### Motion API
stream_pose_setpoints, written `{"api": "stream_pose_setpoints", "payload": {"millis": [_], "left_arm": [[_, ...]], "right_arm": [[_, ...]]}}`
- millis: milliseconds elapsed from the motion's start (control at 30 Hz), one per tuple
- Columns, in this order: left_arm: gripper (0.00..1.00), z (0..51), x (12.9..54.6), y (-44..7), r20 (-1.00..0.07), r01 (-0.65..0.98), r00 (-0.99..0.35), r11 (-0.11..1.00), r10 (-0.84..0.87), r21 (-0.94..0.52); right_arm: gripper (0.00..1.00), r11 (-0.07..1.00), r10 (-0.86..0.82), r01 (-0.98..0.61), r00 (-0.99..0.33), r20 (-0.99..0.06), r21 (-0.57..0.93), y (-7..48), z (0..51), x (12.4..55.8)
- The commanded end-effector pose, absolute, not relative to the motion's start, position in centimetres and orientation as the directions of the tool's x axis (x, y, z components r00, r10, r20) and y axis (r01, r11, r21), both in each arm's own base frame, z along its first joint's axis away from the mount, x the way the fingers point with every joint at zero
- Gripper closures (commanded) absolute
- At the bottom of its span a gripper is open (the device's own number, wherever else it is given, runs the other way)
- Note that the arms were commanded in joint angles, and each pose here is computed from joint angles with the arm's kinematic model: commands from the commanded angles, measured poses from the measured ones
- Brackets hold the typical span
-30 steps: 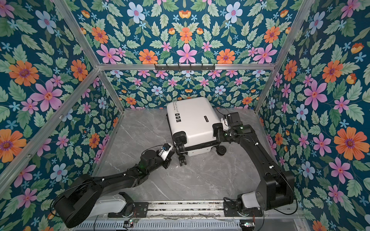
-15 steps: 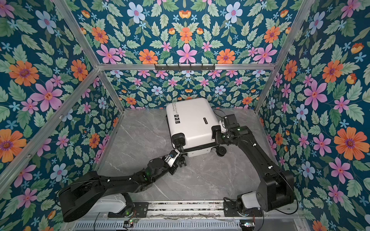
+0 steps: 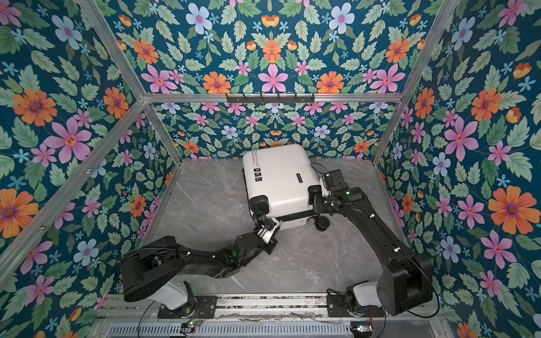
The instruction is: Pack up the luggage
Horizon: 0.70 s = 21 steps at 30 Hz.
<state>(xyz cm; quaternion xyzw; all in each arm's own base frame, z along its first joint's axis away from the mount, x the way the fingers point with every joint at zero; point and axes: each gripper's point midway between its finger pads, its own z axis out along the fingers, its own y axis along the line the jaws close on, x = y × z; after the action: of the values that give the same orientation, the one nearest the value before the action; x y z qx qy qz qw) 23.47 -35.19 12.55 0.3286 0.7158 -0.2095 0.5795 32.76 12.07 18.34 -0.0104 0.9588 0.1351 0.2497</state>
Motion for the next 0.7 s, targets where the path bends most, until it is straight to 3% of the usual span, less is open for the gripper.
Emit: {"api": "stream_pose_setpoints", "payload": {"millis": [0,667], "left_arm": [[1.0,15.7,22.5,-37.8,-0.993,0.769,-0.061,0.639,0.104,0.02],[1.0,15.8,22.7,-47.0,-0.999,0.824,-0.04,0.566,0.02,-0.022]], "right_arm": [[1.0,0.938,0.082,-0.1,-0.865,-0.495,0.331,13.7,19.3,33.0],[1.0,0.927,0.075,-0.12,-0.87,-0.488,0.356,15.8,18.8,32.4]]}}
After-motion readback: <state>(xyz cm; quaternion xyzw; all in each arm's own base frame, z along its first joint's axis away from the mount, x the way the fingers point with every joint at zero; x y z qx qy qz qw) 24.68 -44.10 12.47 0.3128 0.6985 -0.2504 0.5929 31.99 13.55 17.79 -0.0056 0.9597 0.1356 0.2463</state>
